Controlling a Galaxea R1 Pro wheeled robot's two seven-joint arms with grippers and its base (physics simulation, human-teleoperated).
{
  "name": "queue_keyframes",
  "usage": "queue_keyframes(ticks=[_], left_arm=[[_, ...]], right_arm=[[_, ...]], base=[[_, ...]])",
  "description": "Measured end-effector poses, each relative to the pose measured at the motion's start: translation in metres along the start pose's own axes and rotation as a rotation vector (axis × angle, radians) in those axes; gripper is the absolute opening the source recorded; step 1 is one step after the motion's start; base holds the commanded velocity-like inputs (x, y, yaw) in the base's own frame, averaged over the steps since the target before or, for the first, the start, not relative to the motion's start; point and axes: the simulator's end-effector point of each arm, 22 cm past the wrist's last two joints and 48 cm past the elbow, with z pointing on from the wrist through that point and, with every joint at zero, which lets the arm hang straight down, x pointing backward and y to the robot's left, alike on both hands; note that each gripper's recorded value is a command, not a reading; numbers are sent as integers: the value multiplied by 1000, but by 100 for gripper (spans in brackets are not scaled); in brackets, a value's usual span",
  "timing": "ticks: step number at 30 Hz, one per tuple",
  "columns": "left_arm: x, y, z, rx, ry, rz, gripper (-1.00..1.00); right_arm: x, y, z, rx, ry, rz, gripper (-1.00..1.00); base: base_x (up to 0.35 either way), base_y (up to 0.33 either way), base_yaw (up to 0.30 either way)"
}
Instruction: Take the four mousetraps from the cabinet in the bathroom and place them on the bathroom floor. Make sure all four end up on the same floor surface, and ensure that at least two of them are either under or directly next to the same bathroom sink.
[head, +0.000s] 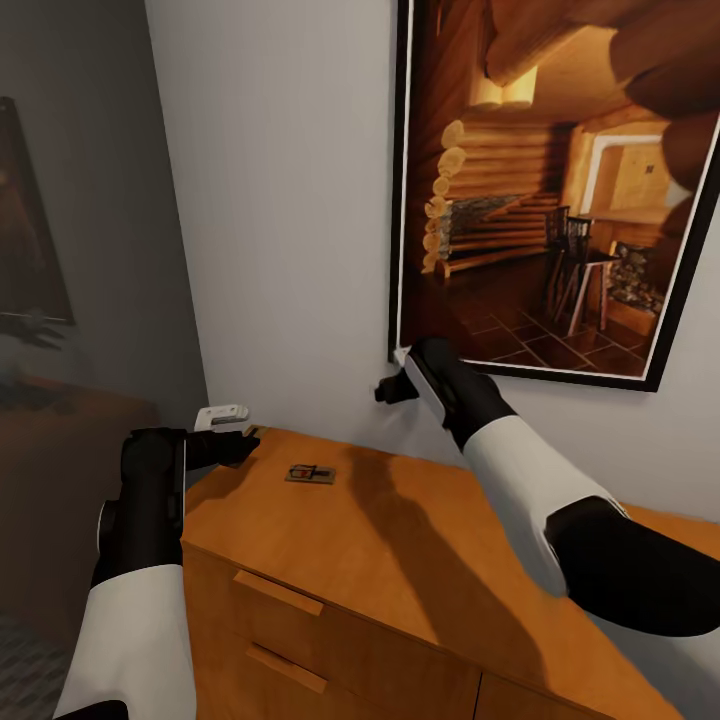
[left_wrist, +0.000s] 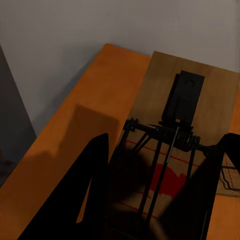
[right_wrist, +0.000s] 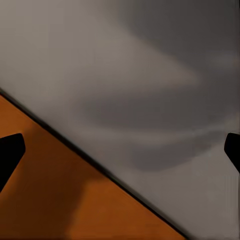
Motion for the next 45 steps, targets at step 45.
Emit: queue_keyframes(ticks=[45], left_arm=[[0,0,0,-2,0,0,-100]], right_arm=[[15,117,-18,-314,32,-318,100]], base=[[0,0,0]])
